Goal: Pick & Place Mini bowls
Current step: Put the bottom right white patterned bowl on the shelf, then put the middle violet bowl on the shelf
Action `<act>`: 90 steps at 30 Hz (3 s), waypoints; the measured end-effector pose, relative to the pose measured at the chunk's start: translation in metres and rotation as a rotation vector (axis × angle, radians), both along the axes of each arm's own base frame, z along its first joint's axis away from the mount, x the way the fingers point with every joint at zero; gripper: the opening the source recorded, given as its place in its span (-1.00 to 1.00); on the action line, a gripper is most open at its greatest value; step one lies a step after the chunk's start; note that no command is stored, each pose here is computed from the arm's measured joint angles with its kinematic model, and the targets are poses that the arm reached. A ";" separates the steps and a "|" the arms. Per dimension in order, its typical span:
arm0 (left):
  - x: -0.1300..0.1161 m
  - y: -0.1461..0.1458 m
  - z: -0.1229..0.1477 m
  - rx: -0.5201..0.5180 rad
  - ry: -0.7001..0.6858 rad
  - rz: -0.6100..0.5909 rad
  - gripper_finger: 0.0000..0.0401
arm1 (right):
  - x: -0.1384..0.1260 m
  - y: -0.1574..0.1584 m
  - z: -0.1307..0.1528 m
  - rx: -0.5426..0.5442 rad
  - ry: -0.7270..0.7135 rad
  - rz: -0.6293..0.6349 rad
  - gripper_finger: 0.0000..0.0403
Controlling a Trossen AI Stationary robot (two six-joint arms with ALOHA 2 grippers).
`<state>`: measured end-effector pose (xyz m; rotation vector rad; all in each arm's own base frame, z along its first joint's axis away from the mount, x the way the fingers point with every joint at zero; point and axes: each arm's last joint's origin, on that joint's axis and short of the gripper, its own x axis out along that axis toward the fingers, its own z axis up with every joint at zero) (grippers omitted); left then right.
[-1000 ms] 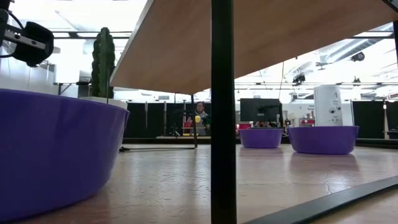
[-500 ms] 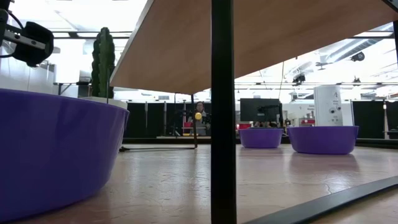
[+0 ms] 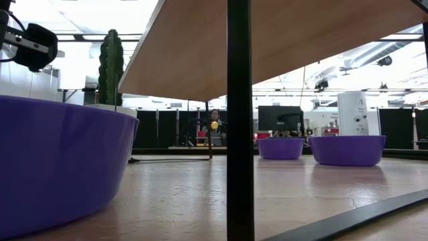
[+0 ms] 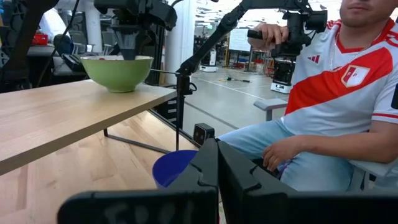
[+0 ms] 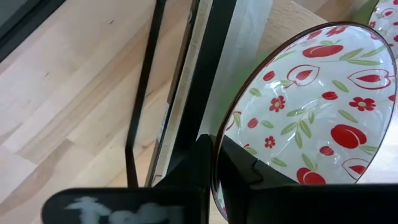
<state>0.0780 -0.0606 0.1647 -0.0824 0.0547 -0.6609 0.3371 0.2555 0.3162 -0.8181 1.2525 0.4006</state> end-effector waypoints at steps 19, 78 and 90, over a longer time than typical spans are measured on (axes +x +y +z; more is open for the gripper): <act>0.000 0.000 0.000 0.000 0.000 0.000 -1.00 | 0.001 -0.002 -0.005 -0.001 0.007 -0.062 -0.58; 0.000 0.000 0.000 0.000 0.000 0.000 -1.00 | -0.061 -0.055 0.094 0.235 -0.313 -0.463 -0.64; 0.000 0.000 0.000 0.000 0.000 0.000 -1.00 | -0.115 -0.105 0.064 0.135 -0.283 -0.620 -0.62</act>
